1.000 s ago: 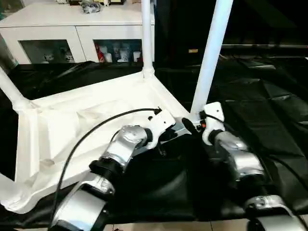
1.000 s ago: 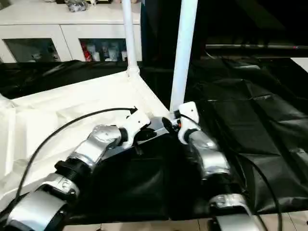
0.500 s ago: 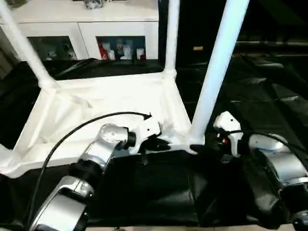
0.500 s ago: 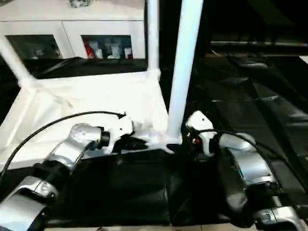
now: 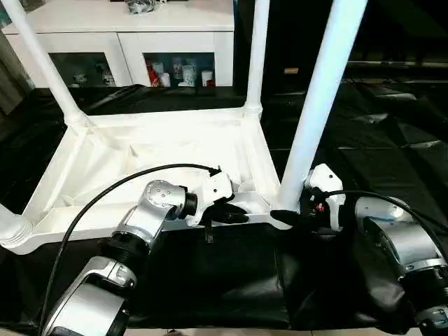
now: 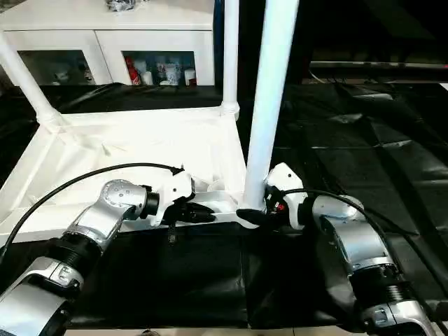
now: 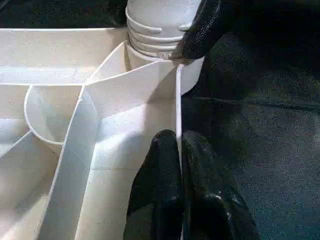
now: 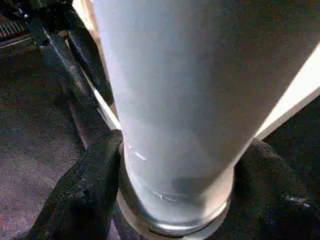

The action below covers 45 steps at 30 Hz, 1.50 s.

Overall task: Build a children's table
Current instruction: Rotate leg to tighten

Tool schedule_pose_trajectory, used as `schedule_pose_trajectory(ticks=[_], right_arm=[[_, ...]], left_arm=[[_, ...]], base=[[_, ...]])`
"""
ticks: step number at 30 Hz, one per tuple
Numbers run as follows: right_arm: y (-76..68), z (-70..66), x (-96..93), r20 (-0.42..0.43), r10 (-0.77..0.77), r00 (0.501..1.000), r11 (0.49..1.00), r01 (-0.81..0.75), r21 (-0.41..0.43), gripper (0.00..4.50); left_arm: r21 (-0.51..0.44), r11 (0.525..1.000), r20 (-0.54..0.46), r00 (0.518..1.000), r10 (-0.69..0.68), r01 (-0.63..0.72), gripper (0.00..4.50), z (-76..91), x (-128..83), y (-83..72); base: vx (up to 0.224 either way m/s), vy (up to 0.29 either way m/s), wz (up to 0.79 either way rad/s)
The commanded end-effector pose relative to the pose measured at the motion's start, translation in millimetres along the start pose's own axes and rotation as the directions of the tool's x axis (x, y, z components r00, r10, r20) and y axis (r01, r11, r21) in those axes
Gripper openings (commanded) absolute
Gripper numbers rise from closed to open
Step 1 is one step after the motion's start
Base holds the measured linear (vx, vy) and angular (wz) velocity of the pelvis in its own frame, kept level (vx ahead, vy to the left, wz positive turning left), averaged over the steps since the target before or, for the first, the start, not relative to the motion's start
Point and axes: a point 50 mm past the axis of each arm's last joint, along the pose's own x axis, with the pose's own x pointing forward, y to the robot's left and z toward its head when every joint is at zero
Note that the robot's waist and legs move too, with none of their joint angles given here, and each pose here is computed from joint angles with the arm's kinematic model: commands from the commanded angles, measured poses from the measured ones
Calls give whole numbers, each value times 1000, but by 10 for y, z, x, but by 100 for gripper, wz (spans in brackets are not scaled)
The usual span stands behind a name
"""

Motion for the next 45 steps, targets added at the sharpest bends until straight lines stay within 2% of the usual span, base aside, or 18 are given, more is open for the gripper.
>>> schedule_pose_trajectory(ticks=[1,7,8,9,10,11,14,15,19,20,24,25,28,30,34,37,41,45], right_arm=[[-12,35,12,-1,6,1000,1000,-6,-7,283],[-12,-5,27,1,-18,1000,1000,18,12,276],[-19,-15,33,2,-34,999,999,34,20,276],[-67,-54,66,0,-120,993,992,119,48,276],[-67,-54,66,0,-120,993,992,119,48,275],[-100,-105,122,-4,-208,978,973,207,96,275],[-117,-210,383,-44,-442,896,858,437,268,275],[-115,-207,435,-53,-476,878,835,470,287,274],[-99,-174,556,-71,-526,847,796,521,308,274],[-52,-85,713,-64,-539,840,789,530,312,274],[-9,23,804,-8,-503,864,829,485,279,274],[-9,26,804,-6,-502,865,829,484,280,330],[-91,116,689,88,-496,864,836,447,318,347],[-136,140,595,109,-479,871,851,431,300,371],[-126,154,323,133,-297,946,945,270,184,388],[-89,133,103,109,-159,981,985,149,90,388],[-67,106,-7,78,-86,993,995,81,57,388],[-3,69,-112,3,25,1000,1000,-25,13,388]], left_arm=[[-10,999,78,996,-45,46,0,35,32,-60],[-16,999,65,997,-40,41,0,12,23,-62],[-17,999,64,997,-34,35,0,9,25,-59],[-15,1000,40,999,16,-16,0,-3,47,-27],[-15,1000,40,999,16,-16,0,-3,47,-27],[-33,996,12,996,86,-86,0,-19,86,17],[-96,962,-26,967,255,-256,0,33,315,81],[-107,956,-29,962,272,-274,0,51,368,76],[-126,948,-31,957,290,-291,0,96,494,45],[-127,950,-28,959,283,-284,0,162,647,-15],[-75,961,-20,964,265,-265,0,203,702,-40],[-73,961,-20,964,265,-265,0,203,702,-39],[-32,968,-9,969,249,-249,0,182,592,8],[-30,969,-5,970,245,-245,0,162,509,37],[-29,981,12,982,191,-190,0,90,291,69],[-14,987,11,987,160,-160,0,35,134,95],[-14,993,30,992,122,-121,0,26,51,91],[-31,999,89,996,26,-23,0,60,-53,46]], base=[[0,0,0],[0,0,0],[0,0,0],[0,0,0],[0,0,0],[0,0,0],[0,0,0],[0,0,0],[0,0,0],[0,0,0],[0,0,0],[0,0,0],[0,0,0],[0,0,0],[0,0,0],[0,0,0],[0,0,0],[0,0,0]])
